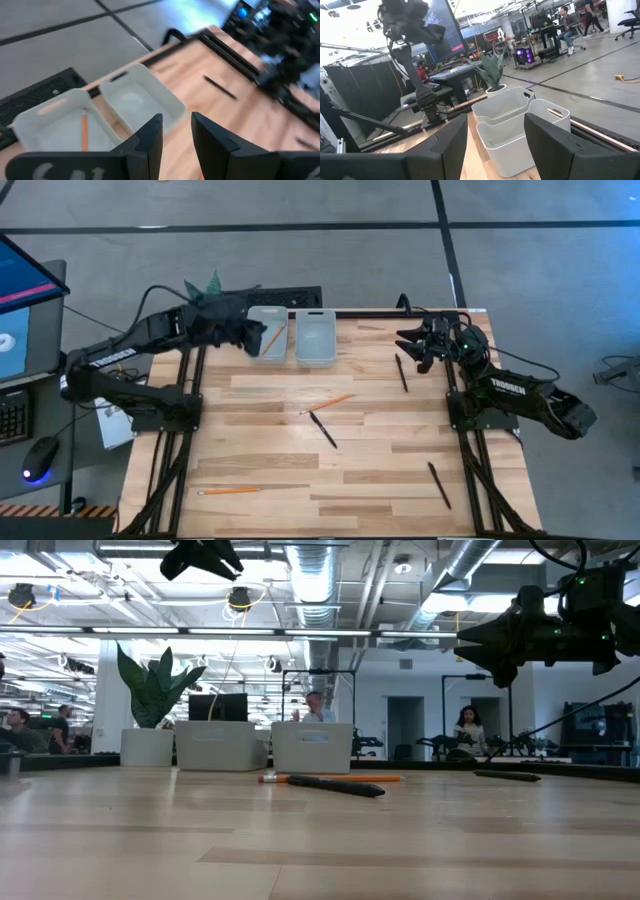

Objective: Sort pens & pencils
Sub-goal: Put the bottom pencil into the left bin

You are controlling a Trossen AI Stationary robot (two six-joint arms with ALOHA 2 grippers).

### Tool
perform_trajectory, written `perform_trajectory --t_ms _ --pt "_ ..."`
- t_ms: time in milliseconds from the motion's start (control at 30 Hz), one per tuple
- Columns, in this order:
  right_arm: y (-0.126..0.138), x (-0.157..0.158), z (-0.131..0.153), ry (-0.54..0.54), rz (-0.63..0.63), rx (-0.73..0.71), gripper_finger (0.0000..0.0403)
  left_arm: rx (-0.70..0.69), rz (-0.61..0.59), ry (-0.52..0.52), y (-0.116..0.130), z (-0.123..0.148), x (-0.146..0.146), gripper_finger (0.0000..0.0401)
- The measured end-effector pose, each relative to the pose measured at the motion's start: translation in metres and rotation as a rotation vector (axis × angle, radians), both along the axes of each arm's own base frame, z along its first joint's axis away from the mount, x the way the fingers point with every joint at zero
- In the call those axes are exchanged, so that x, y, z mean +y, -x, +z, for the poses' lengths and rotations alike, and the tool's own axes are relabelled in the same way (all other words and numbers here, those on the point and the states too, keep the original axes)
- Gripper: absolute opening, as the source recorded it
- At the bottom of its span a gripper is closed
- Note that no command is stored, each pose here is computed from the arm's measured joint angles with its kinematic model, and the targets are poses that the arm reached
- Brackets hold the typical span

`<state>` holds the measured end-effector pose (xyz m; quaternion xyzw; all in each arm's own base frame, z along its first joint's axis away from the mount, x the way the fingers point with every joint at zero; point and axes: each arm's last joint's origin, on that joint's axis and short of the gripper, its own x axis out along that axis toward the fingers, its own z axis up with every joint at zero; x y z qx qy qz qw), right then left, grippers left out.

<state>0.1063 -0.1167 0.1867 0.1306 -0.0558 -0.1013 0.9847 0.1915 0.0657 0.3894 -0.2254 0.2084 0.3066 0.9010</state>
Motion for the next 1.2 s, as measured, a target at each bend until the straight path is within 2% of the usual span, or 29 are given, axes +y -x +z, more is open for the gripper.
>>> perform_trajectory --t_ms 233,567,667,800,1033,1200 --pt "0.000 0.001 0.000 -0.016 0.031 -0.001 0.0217 0.022 -0.227 -0.053 -0.010 0.000 -0.039 0.0093" --pt "0.000 0.001 0.000 -0.016 0.037 0.000 0.0217 0.012 -0.374 0.101 -0.013 -0.005 -0.088 0.0093" --pt "0.000 0.001 0.000 -0.016 0.037 0.000 0.0217 0.068 -0.399 0.146 -0.016 -0.014 -0.101 0.0093" --pt "0.000 0.001 0.000 -0.020 0.039 -0.001 0.0217 0.209 -0.446 0.145 -0.025 -0.031 -0.114 0.0093" --pt "0.000 0.001 0.000 -0.057 0.054 -0.009 0.0217 0.461 -0.634 0.194 -0.045 -0.065 -0.136 0.0093" --pt "0.000 0.001 0.000 -0.059 0.054 -0.008 0.0217 0.623 -0.606 0.232 -0.058 -0.092 -0.149 0.0093"
